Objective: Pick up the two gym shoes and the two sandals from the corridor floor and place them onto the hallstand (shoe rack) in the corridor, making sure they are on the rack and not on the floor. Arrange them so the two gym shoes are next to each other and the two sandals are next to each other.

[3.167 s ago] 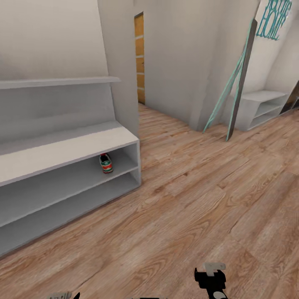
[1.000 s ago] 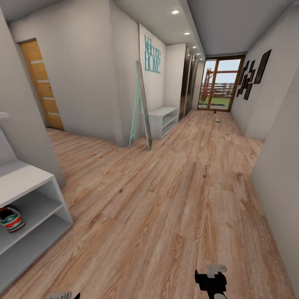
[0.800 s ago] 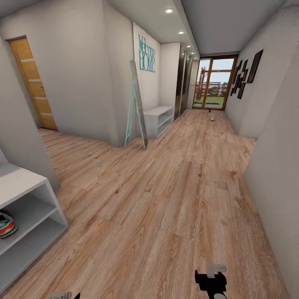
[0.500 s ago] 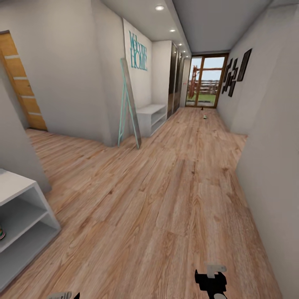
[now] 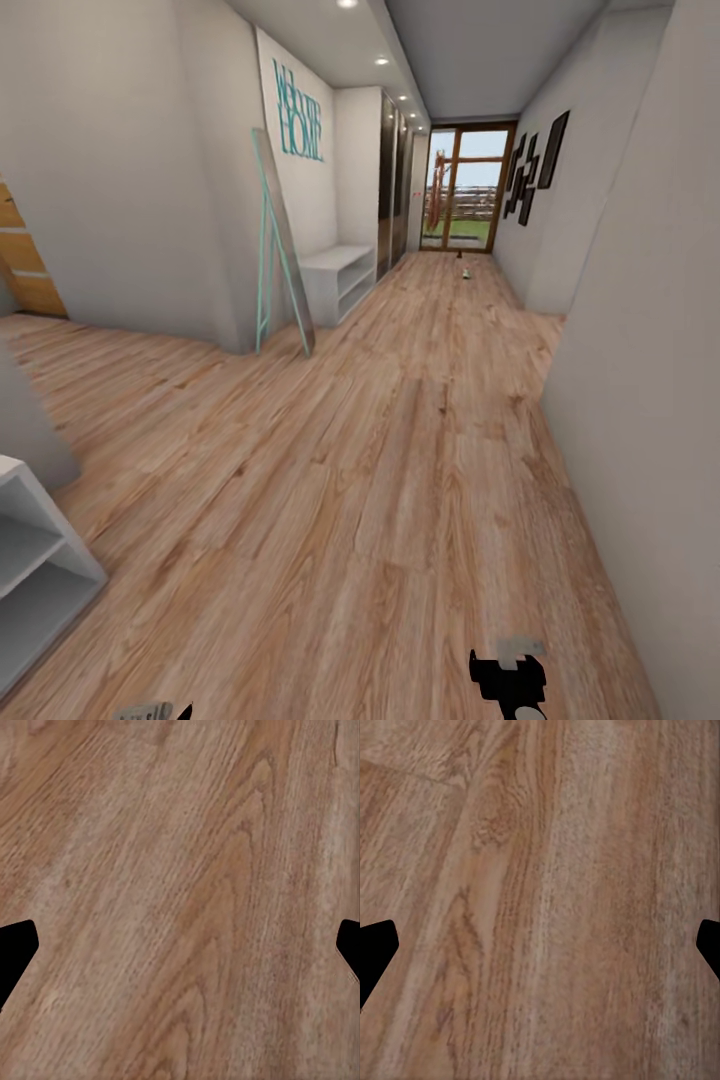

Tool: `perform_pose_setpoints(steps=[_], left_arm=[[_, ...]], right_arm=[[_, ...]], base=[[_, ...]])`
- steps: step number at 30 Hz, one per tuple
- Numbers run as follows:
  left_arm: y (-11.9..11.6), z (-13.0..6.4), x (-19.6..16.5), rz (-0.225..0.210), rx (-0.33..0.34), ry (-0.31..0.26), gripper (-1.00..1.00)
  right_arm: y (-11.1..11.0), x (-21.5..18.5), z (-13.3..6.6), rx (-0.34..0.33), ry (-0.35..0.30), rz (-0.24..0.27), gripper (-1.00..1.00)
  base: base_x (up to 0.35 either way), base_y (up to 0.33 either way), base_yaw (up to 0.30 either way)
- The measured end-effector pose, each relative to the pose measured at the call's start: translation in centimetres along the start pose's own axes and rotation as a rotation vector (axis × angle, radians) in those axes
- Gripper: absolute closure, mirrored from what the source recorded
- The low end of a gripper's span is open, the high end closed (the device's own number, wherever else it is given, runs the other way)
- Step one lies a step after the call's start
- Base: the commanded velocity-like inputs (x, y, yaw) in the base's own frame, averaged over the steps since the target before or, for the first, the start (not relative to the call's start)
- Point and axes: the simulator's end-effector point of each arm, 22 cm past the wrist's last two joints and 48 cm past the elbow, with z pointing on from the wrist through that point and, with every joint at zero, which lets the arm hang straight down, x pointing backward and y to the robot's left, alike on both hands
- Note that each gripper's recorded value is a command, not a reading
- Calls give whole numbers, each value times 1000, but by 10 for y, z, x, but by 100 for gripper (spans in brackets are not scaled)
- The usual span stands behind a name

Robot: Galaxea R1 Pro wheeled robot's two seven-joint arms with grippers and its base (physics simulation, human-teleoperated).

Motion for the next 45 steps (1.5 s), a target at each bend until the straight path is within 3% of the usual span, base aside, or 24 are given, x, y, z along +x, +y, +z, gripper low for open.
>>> perform_pose_setpoints(steps=[17, 19, 25, 45], left_arm=[[4, 0, 0, -1, -11, 1, -100], [13, 0, 0, -1, -54, -1, -100], [20, -1, 0, 0, -87, 0, -100], [21, -1, 0, 0, -94, -1, -100]], right_arm=[[1, 2, 0, -7, 4, -8, -100], [1, 2, 0, -7, 4, -8, -100], [1, 3, 0, -6, 4, -8, -100], [4, 2, -1, -9, 3, -7, -100]], base=[[333, -5, -14], [338, -69, 0], [338, -75, 0], [340, -14, -69]])
